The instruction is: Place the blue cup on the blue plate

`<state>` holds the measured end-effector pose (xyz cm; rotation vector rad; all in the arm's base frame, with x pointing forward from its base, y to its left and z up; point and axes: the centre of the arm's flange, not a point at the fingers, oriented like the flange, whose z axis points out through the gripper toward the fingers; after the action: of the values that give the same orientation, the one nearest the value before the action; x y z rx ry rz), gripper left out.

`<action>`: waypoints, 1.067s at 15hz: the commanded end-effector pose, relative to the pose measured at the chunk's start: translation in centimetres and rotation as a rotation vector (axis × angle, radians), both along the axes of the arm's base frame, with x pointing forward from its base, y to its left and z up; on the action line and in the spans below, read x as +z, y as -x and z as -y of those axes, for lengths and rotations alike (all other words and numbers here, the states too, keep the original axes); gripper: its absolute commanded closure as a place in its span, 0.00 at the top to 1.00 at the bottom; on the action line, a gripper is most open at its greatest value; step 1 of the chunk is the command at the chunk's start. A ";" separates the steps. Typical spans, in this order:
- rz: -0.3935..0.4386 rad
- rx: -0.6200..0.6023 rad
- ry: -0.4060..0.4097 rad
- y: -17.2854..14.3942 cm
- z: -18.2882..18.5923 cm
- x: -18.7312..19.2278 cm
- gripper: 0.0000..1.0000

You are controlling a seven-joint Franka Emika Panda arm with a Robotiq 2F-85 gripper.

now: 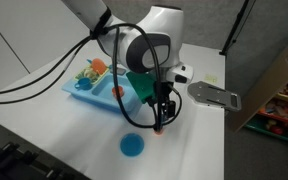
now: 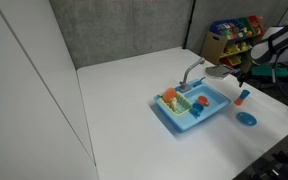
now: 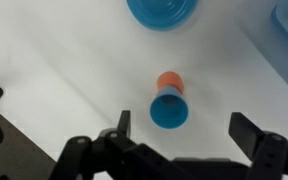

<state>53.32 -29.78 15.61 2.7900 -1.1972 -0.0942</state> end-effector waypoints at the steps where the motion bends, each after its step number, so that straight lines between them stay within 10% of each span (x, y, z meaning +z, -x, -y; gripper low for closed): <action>1: 0.019 0.020 -0.013 -0.5 0.1 -1.0 1.00; 16: 0.005 0.040 -0.021 -2.6 -0.8 -2.8 1.00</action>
<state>54.61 -28.55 13.04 2.8109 -1.1553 -0.1049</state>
